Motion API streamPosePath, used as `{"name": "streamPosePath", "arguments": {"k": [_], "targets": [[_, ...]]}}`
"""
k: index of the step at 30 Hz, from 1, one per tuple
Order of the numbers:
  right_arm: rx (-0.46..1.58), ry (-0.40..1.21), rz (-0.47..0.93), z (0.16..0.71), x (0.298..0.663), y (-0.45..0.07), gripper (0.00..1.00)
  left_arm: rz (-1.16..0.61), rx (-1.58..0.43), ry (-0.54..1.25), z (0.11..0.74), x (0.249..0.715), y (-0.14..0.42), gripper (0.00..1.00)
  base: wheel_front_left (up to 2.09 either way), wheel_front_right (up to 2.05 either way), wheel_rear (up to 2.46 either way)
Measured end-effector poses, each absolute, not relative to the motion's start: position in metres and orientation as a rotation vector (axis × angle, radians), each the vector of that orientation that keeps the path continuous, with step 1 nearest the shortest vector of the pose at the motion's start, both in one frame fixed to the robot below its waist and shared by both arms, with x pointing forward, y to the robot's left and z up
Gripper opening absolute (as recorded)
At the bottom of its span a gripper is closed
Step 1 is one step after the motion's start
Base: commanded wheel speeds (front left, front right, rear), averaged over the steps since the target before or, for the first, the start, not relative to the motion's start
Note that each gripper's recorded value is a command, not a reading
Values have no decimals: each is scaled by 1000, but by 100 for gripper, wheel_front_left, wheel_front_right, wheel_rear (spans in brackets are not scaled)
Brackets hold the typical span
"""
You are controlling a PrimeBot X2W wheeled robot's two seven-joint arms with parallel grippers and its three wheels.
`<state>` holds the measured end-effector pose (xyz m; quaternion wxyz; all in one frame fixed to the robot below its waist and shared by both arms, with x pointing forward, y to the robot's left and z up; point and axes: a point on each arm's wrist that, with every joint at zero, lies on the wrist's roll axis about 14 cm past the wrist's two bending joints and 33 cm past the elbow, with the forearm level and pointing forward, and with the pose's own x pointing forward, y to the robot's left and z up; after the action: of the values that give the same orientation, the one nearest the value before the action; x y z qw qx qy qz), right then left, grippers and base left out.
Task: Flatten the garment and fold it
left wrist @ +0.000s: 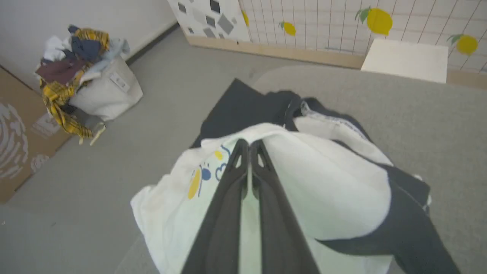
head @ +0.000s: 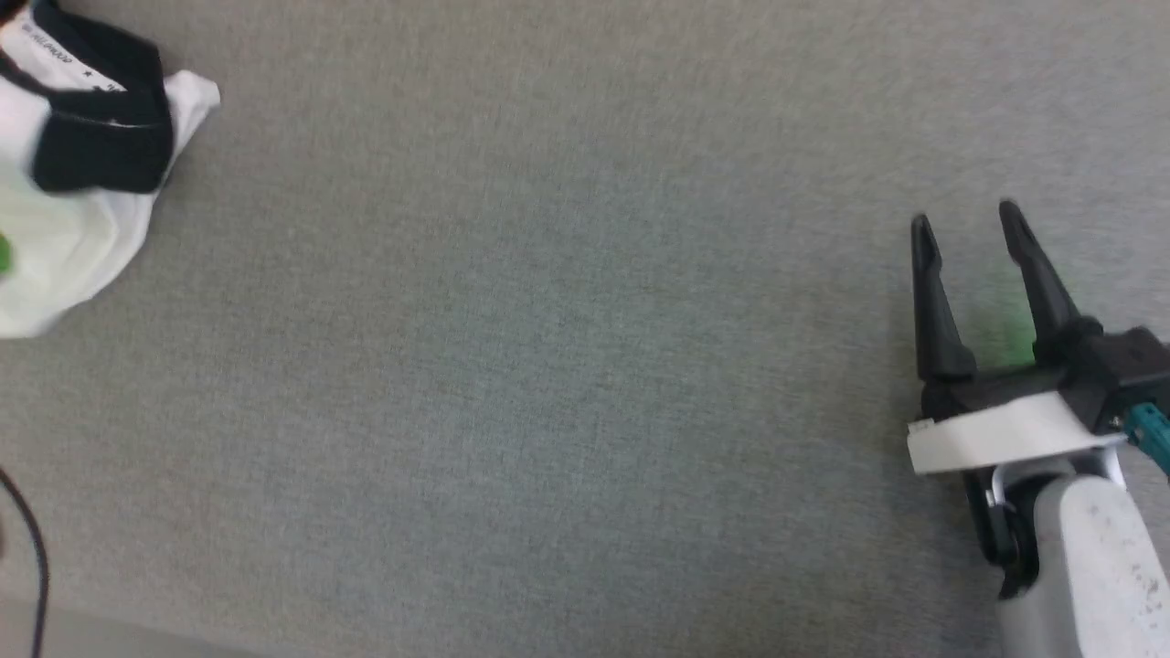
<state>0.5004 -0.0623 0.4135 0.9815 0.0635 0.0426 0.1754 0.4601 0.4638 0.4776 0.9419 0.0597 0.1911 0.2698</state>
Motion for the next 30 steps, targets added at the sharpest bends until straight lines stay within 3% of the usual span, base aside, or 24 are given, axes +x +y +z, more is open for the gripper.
{"name": "streamPosePath", "arguments": {"k": [7, 16, 24, 30], "targets": [[146, 27, 297, 451, 477, -86, 100, 392, 371, -106, 632, 492, 420, 0, 0, 0, 0], [145, -92, 253, 511, 439, -108, 100, 115, 321, -581, 803, 474, 297, 0, 0, 0, 0], [122, -173, 169, 543, 411, -142, 100, -180, 139, -700, 845, 460, 173, 0, 0, 0, 0], [109, -195, 95, 550, 391, -170, 100, -402, 7, -581, 807, 466, 91, 0, 0, 0, 0]]}}
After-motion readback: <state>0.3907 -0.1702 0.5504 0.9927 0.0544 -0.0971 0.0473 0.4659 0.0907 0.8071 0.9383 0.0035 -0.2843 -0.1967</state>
